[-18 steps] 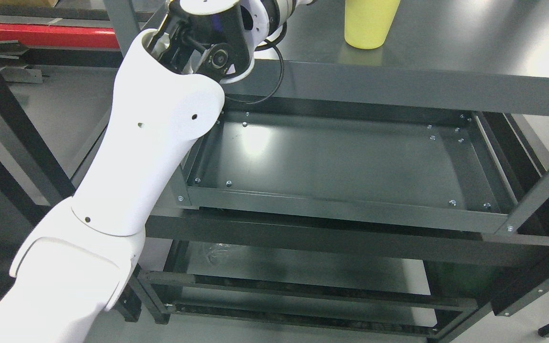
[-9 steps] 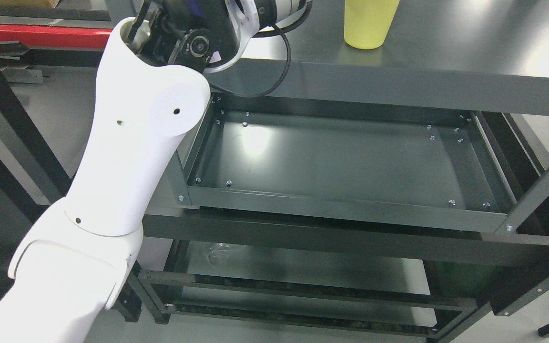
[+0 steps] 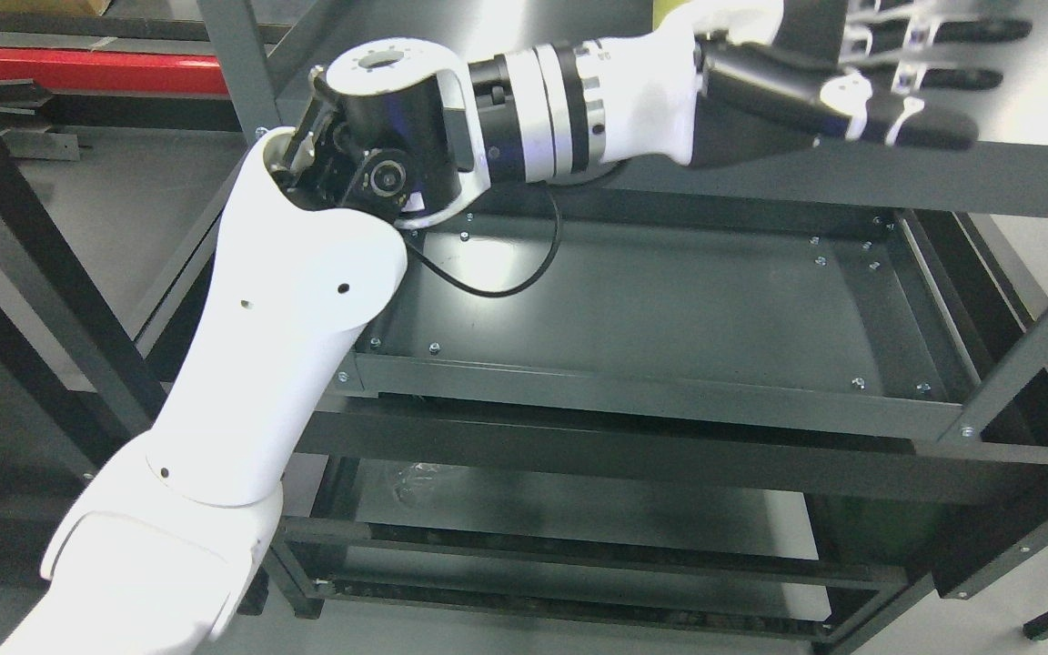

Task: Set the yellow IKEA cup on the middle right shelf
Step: 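Withdraw the open left hand from the shelf, lowering it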

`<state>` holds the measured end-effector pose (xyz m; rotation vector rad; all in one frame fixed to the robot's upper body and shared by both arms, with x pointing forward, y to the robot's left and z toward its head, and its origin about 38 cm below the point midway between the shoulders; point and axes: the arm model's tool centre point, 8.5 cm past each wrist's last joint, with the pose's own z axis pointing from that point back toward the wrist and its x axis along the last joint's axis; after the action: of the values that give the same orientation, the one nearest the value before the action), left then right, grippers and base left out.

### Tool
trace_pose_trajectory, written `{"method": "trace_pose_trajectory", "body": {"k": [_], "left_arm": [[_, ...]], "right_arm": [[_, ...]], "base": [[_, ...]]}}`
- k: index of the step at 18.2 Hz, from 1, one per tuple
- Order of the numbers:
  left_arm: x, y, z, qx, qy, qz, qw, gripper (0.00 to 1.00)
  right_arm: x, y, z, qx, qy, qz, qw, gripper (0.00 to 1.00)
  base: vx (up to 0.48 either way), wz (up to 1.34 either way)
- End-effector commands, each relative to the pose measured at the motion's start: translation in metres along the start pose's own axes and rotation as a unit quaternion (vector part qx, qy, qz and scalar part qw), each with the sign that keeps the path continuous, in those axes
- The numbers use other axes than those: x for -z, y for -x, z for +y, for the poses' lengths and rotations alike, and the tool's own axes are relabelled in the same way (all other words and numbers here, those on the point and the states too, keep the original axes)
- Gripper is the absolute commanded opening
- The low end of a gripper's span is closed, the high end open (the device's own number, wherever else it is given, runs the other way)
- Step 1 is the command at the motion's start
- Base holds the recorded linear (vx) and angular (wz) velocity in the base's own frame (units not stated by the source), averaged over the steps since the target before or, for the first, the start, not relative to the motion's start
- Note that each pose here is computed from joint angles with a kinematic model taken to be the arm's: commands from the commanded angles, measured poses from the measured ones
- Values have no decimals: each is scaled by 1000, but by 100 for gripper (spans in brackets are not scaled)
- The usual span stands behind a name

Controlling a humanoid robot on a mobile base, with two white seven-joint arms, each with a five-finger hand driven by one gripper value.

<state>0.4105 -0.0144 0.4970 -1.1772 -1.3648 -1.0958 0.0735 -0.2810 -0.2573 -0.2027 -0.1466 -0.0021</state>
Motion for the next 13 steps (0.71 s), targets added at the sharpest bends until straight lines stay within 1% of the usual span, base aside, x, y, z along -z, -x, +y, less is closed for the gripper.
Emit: {"method": "trace_pose_trajectory", "body": {"k": [1, 4, 9, 10, 11, 12, 13], "left_arm": [[13, 74, -27, -41, 57, 69, 995, 99], [7, 131, -28, -84, 60, 113, 988, 99], [-6, 208, -32, -139, 38, 155, 977, 99], [-12, 228, -29, -137, 15, 167, 976, 99], [-19, 253, -24, -125, -21, 186, 974, 99], [-26, 276, -15, -96, -67, 198, 973, 99], [-33, 294, -7, -61, -104, 186, 975, 99]], "right_arm": [[1, 9, -10, 2, 7, 7, 1000, 99], [1, 9, -10, 2, 7, 7, 1000, 99], [1, 9, -10, 2, 7, 7, 1000, 99], [1, 9, -10, 2, 7, 7, 1000, 99], [1, 9, -10, 2, 7, 7, 1000, 99], [1, 9, -10, 2, 7, 7, 1000, 99], [1, 9, -10, 2, 7, 7, 1000, 99]], "base": [[0, 0], [0, 0], [-5, 0], [0, 0], [0, 0], [0, 0], [0, 0]]}}
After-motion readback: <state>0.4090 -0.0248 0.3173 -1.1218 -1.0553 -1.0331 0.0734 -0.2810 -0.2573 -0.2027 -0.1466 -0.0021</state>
